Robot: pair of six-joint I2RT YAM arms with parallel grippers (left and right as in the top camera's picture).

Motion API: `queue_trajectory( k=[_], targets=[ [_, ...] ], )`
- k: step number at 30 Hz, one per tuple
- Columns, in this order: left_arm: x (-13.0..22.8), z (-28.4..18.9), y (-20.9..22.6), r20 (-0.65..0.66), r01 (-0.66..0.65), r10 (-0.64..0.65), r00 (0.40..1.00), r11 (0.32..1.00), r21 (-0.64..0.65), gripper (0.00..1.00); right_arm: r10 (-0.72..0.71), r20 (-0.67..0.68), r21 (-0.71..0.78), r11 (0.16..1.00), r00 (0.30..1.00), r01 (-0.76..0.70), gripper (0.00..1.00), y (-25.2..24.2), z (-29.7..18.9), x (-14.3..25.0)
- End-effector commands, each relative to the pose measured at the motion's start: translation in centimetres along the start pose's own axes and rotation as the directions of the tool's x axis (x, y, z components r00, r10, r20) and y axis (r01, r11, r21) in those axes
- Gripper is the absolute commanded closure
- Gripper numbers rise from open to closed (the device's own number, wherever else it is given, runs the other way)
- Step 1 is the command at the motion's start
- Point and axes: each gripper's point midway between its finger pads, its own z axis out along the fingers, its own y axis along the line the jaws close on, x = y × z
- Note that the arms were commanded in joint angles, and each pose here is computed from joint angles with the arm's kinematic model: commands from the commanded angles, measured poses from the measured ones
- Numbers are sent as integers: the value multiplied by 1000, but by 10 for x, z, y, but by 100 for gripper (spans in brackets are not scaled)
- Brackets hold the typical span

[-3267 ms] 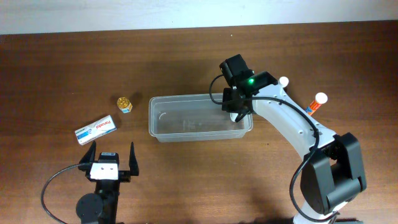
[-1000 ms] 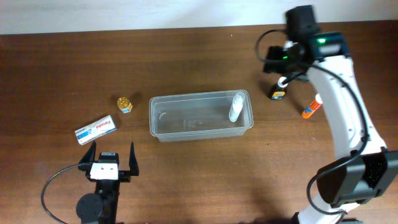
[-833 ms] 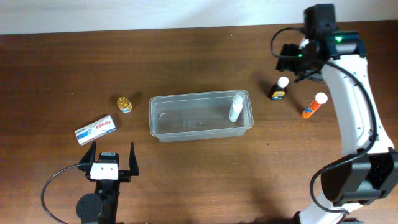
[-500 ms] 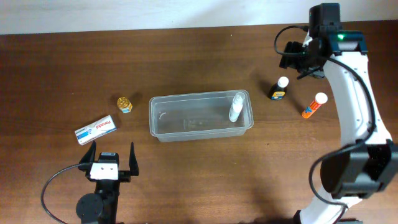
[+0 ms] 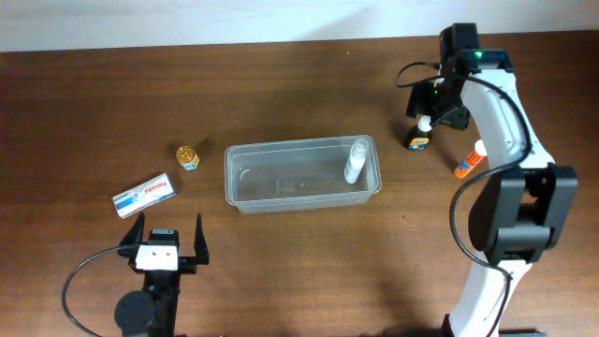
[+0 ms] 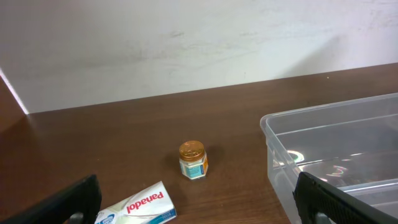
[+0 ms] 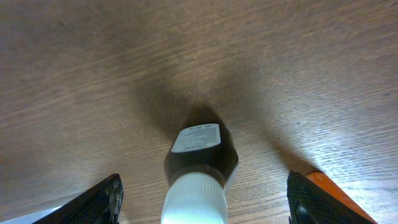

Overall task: Pack container
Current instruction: 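Move the right gripper down onto the dark brown bottle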

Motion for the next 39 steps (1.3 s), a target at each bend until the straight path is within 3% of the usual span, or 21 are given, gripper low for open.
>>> queue_trajectory(
  k=[1, 6, 11, 25, 39],
  targets=[
    [1, 0, 0, 0, -13, 13, 1000, 1000, 1, 1, -6, -28, -19, 1000, 1000, 6, 24, 3, 12, 1],
    [1, 0, 0, 0, -13, 13, 1000, 1000, 1, 1, 61, -55, -10, 998, 997, -62, 26, 2, 13, 7],
    [1, 0, 0, 0, -13, 13, 1000, 1000, 1, 1, 175, -74, 4, 984, 982, -175, 36, 3, 13, 13],
    [1, 0, 0, 0, -13, 13, 1000, 1000, 1, 1, 462, -76, 43, 887, 883, -460, 30, 12, 20, 20],
    [1, 0, 0, 0, -13, 13, 1000, 1000, 1, 1, 495, -28, 46, 868, 868, -494, 31, 7, 27, 13]
  ],
)
